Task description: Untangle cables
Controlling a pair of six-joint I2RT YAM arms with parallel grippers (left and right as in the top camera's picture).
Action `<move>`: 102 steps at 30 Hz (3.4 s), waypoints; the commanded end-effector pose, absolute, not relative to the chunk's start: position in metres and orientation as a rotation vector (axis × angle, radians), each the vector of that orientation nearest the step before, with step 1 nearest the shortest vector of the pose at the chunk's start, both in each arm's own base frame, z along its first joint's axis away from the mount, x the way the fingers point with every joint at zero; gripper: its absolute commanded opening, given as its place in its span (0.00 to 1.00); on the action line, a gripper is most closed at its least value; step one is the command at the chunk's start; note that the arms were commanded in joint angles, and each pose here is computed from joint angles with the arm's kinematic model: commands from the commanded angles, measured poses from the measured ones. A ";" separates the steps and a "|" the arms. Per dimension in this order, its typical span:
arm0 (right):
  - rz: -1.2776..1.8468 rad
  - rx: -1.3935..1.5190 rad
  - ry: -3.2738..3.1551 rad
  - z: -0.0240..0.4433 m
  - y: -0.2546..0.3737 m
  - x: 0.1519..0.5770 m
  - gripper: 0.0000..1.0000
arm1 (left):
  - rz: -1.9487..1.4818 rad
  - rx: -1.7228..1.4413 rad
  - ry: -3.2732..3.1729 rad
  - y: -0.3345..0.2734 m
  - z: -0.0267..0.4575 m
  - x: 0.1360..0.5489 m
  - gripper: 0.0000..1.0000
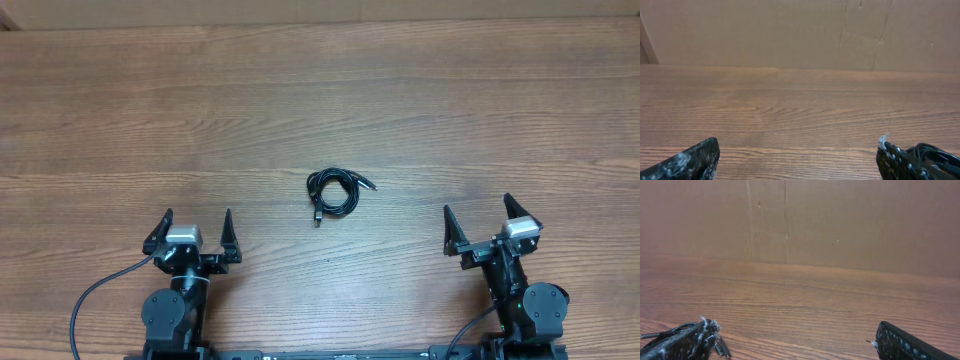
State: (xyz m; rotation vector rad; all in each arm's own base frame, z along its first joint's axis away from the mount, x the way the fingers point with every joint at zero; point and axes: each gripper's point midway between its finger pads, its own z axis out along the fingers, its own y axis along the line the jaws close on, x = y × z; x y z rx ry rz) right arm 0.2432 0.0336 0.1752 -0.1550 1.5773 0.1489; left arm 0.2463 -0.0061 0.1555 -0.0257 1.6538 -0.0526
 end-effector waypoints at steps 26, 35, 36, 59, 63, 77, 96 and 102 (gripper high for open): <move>0.144 -0.153 1.575 0.173 0.033 0.243 1.00 | -0.048 -0.014 1.648 -0.006 0.156 0.246 0.99; 0.144 -0.153 1.575 0.173 0.033 0.243 1.00 | -0.048 -0.014 1.648 -0.006 0.156 0.246 1.00; 0.144 -0.153 1.575 0.173 0.033 0.243 1.00 | -0.048 -0.014 1.648 -0.006 0.156 0.246 1.00; 0.144 -0.153 1.575 0.173 0.033 0.243 1.00 | -0.566 -0.133 1.647 -0.051 0.162 0.239 0.99; 0.144 -0.153 1.575 0.173 0.033 0.243 1.00 | -0.864 -0.284 1.660 -0.069 0.164 0.233 0.99; 0.144 -0.153 1.575 0.173 0.033 0.243 1.00 | -0.698 -0.089 1.086 -0.047 0.338 0.194 1.00; 0.144 -0.153 1.575 0.173 0.033 0.243 1.00 | -0.591 0.274 1.809 -0.092 0.424 0.208 1.00; 0.144 -0.153 1.575 0.173 0.033 0.243 1.00 | -0.698 0.205 2.136 -0.098 0.391 0.235 1.00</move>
